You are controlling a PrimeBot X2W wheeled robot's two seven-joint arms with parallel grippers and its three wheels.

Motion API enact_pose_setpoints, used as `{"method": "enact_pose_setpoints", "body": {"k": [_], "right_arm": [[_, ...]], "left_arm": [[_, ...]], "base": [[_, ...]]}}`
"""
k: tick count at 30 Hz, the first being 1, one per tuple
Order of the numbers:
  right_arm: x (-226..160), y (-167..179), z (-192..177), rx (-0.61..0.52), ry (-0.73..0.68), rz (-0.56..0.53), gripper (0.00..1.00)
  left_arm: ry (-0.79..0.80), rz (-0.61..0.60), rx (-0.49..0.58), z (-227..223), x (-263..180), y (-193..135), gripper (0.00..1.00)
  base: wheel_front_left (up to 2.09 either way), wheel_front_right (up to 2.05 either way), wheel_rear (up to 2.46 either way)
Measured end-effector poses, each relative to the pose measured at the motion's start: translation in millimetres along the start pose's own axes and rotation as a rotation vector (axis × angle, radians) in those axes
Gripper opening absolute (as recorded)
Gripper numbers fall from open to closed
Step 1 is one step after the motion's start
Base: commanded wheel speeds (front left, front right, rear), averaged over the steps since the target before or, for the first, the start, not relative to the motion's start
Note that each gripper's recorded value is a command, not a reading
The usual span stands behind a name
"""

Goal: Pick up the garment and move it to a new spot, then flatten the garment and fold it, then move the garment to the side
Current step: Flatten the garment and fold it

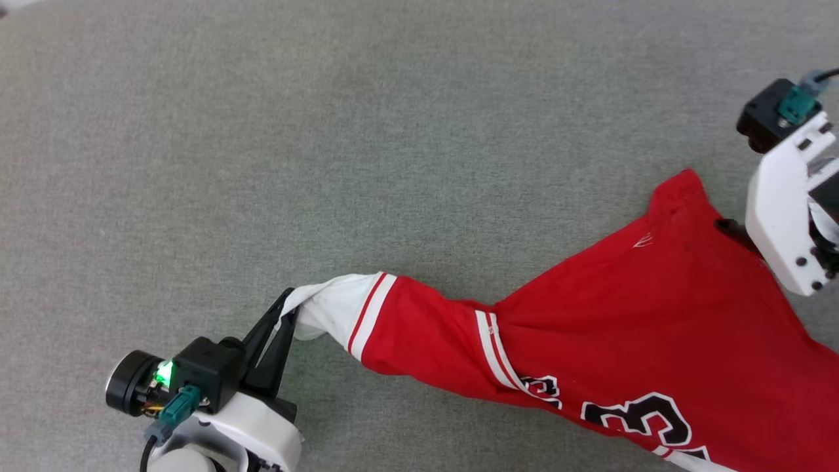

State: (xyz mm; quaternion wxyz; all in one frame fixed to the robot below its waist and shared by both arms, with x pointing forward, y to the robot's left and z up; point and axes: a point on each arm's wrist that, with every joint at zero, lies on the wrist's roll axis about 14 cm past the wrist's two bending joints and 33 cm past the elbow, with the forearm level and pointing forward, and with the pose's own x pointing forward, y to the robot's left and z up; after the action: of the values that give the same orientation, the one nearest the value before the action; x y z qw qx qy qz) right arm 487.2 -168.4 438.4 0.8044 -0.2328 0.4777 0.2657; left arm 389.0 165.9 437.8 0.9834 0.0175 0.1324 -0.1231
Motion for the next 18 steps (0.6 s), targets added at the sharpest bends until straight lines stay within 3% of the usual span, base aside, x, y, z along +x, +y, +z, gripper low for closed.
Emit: {"method": "enact_pose_setpoints", "body": {"k": [9, 16, 17, 18], "right_arm": [[70, 9, 1, 0.011, 0.081, 0.063, 1.0], [84, 19, -9, -0.008, 0.117, 0.105, 1.0], [83, 19, -10, -0.007, 0.117, 0.103, 0.46], [82, 18, -10, -0.003, 0.108, 0.102, 0.04]], "left_arm": [[0.033, 0.004, 0.0, -13, 13, 4, 0.0], [0.047, 0.009, -0.002, -19, 17, 6, 0.0], [0.047, 0.005, -0.002, -19, 17, 5, 0.0], [0.045, 0.005, -0.002, -19, 16, 5, 0.0]], "base": [[0.0, 0.0, 0.0], [0.0, 0.0, 0.0], [0.0, 0.0, 0.0], [0.0, 0.0, 0.0]]}}
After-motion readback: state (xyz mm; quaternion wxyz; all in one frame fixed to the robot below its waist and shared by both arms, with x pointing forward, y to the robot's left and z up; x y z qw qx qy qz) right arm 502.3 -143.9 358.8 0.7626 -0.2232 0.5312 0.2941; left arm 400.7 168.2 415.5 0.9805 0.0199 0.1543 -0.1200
